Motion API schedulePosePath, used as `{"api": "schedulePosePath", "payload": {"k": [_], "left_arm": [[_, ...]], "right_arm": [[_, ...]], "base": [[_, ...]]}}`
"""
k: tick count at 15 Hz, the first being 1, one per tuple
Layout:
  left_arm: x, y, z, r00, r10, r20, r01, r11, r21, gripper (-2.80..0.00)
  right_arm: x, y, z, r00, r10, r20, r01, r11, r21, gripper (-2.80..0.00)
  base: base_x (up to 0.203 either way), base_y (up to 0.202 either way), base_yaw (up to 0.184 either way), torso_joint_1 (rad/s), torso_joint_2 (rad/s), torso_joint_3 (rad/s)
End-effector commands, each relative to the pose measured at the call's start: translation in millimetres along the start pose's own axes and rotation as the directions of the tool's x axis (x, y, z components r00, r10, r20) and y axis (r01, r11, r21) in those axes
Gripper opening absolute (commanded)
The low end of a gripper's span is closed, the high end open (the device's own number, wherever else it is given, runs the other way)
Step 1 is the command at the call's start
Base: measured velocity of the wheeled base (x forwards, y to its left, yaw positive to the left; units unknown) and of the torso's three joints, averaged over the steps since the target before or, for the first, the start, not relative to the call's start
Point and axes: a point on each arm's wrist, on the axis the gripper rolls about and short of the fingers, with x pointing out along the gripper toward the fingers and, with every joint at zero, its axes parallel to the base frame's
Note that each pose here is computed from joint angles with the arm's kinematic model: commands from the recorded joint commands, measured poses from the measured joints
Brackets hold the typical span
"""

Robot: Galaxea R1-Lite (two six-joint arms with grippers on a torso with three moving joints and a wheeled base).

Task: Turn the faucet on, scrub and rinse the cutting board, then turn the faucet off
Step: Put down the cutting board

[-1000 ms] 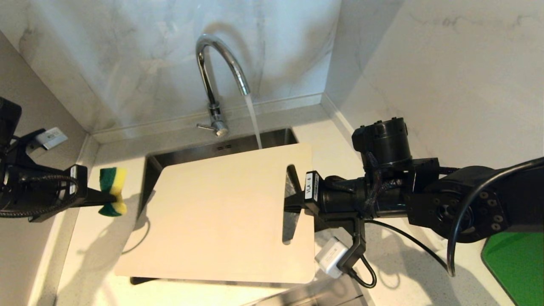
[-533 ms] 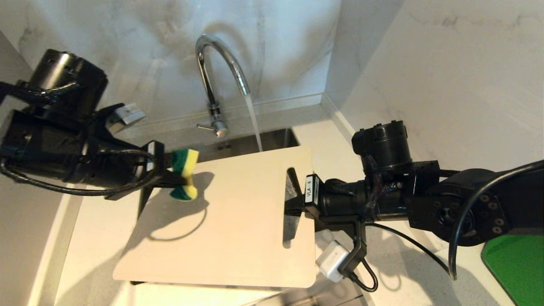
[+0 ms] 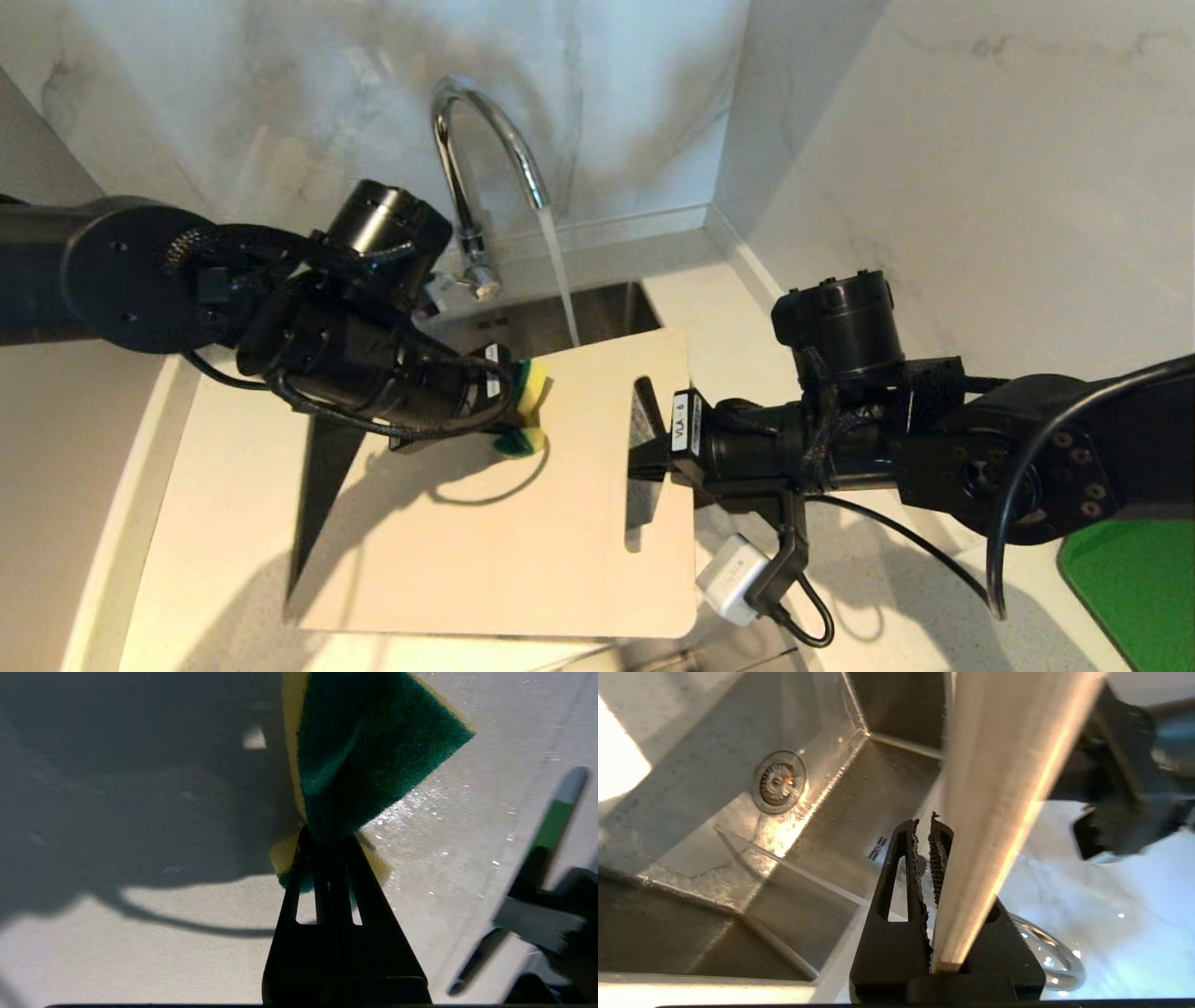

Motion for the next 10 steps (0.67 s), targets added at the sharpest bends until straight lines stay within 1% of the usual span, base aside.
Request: {"api": "schedulePosePath", "payload": {"k": [1,3,4,7,10], "left_arm": [[18,8.5,-9,0.997,0.049,-0.06,-0.048,0.999,0.008,-2.8],[14,19.4,-16,0.994,0.077,-0.077,-0.076,0.997,0.012,-2.8],[10,27.7,-17,0.992,0.095,-0.081,-0.095,0.996,0.003,-2.8],[2,61.0,-20,0.986,0.145,-0.082,-0.148,0.989,-0.02,-2.8],[-3,95.7,-31,0.976,0.198,-0.087,-0.201,0.979,-0.034,-2.8]], "right_arm": [[-1,-2,-1,1.0,-0.011,-0.001,0.011,1.0,-0.019,-2.8],[0,-1,-1,1.0,-0.01,0.0,0.01,1.0,-0.018,-2.8],[0,-1,-1,1.0,-0.011,-0.001,0.011,1.0,-0.019,-2.8],[-1,-2,-1,1.0,-0.012,-0.002,0.012,1.0,-0.02,-2.8],[-1,-3,-2,1.0,-0.017,-0.007,0.017,1.0,-0.023,-2.8]], "base": [[0.0,0.0,0.0,0.0,0.0,0.0],[0.0,0.0,0.0,0.0,0.0,0.0],[0.0,0.0,0.0,0.0,0.0,0.0],[0.0,0.0,0.0,0.0,0.0,0.0],[0.0,0.0,0.0,0.0,0.0,0.0]]}}
